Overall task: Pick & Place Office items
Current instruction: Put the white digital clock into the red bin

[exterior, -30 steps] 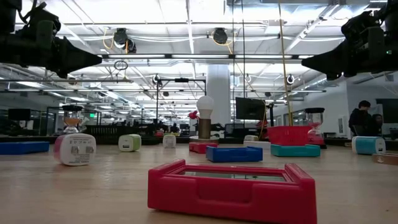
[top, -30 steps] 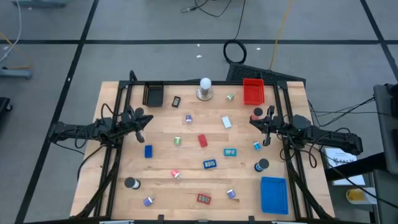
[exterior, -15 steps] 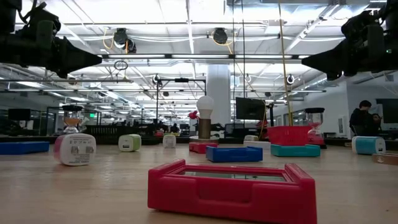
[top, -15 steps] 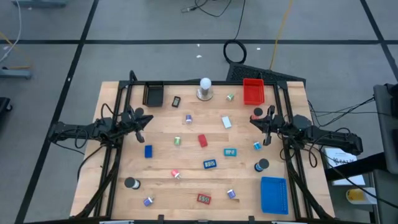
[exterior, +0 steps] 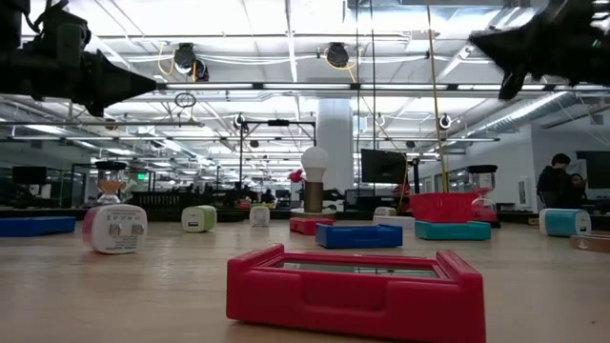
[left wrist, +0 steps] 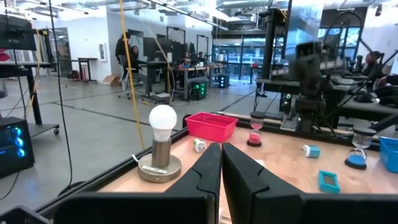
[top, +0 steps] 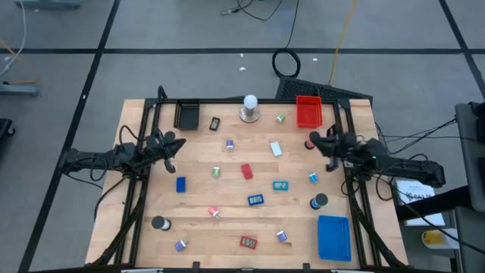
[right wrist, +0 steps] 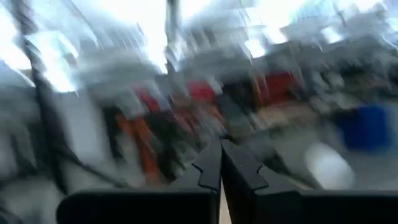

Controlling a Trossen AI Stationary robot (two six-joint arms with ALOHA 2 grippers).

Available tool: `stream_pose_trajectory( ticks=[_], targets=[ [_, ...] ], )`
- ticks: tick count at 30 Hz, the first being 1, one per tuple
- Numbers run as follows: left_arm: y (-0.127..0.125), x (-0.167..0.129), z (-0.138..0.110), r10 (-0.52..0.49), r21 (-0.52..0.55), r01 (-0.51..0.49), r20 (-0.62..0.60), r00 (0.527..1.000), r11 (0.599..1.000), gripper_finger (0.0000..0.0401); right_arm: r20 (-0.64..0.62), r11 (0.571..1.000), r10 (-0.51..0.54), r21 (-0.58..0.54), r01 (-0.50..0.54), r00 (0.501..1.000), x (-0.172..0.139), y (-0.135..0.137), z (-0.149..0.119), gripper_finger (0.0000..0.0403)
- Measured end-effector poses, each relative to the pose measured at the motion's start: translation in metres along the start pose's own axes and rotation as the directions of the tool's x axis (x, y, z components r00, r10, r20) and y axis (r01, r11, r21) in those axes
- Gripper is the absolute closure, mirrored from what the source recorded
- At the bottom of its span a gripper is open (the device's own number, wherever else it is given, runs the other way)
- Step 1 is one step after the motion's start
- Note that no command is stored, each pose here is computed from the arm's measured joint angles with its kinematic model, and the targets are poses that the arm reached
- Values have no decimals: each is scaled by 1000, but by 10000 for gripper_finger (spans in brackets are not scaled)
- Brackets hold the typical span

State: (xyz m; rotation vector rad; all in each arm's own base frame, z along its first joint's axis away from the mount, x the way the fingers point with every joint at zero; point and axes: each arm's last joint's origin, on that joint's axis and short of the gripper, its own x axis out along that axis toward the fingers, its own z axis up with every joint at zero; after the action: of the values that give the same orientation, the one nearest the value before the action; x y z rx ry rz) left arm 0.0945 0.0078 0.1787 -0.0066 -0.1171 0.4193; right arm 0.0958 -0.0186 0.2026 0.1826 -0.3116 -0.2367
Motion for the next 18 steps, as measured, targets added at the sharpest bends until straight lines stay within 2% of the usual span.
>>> stream_pose_trajectory(
  ticks=[3, 5, 7, 12, 18],
  targets=[
    [1, 0, 0, 8, 3, -8, 1, 1000, 1000, 382, -72, 986, -164, -48, 161, 984, 12, -2, 7, 402],
    [1, 0, 0, 11, 13, -11, 0, 1000, 1000, 382, -126, 976, -210, -76, 202, 969, 23, -1, 9, 402],
    [1, 1, 0, 13, 19, -13, -10, 1000, 1000, 383, -205, 970, -235, -105, 218, 950, 35, -1, 5, 402],
    [1, 2, -7, 20, 4, -20, -77, 997, 1000, 397, -310, 951, -301, -160, 263, 902, 69, 2, 5, 402],
    [-1, 5, -12, 13, -24, -16, -132, 991, 1000, 398, -430, 940, -333, -217, 261, 839, 107, 6, 4, 403]
  ],
)
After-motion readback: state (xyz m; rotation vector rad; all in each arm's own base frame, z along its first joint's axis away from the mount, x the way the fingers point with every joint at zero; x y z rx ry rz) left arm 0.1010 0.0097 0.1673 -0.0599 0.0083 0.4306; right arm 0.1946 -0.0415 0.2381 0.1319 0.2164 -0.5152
